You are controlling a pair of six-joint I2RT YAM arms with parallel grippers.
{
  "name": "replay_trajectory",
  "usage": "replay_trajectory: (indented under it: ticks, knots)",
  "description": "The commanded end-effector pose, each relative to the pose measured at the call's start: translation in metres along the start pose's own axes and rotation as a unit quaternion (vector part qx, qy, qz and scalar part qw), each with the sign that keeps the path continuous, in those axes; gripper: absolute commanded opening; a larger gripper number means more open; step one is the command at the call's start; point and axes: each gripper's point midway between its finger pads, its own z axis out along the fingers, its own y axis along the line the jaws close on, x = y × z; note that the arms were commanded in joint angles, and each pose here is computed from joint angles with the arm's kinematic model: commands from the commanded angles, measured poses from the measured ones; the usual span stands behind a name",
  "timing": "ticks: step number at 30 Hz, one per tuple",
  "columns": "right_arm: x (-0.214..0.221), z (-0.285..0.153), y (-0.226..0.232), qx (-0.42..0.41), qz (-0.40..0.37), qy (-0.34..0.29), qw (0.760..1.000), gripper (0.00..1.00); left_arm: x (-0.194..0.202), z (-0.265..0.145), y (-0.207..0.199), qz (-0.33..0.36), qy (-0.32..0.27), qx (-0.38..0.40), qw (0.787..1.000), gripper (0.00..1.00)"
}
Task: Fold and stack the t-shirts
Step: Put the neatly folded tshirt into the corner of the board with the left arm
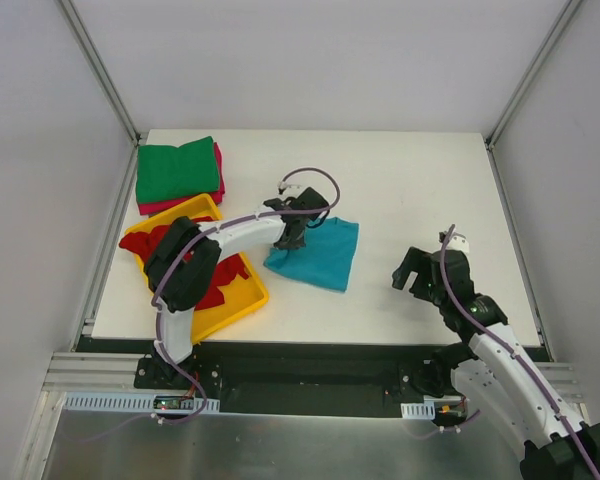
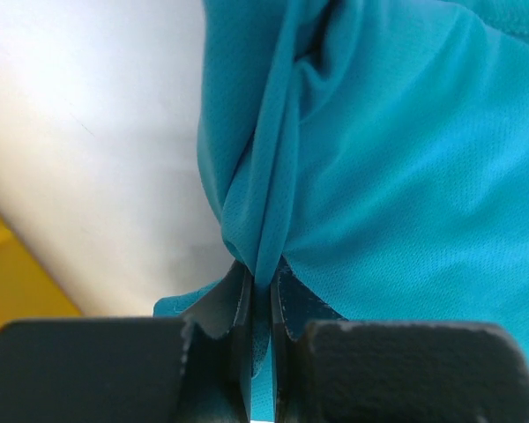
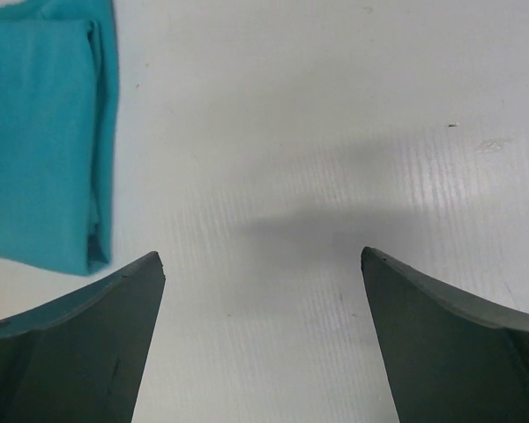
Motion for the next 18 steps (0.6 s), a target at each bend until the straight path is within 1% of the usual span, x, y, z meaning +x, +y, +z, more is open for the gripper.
replay_trajectory:
  ticks: [1,6,10,13,18]
  knots:
    - [-0.014,-0.006,-0.002,0.007,-0.046,-0.019,0.999,0.96,-0.066,0.004,0.048,0.059,-0.072,-0.098,0.991,0.0]
    - [-0.014,-0.003,-0.01,0.027,-0.066,-0.017,0.997,0.96,-0.119,0.008,0.076,0.094,-0.102,-0.149,0.979,0.0]
    - [-0.01,-0.003,-0.014,0.031,-0.077,-0.01,0.996,0.96,-0.159,0.016,0.099,0.097,-0.109,-0.165,0.975,0.0]
    - [-0.01,-0.003,-0.02,0.044,-0.081,-0.017,0.996,0.96,-0.193,0.015,0.115,0.111,-0.127,-0.187,0.968,0.0]
    - [-0.013,-0.003,-0.024,0.052,-0.083,-0.027,0.995,0.96,-0.242,0.014,0.138,0.125,-0.146,-0.194,0.962,0.0]
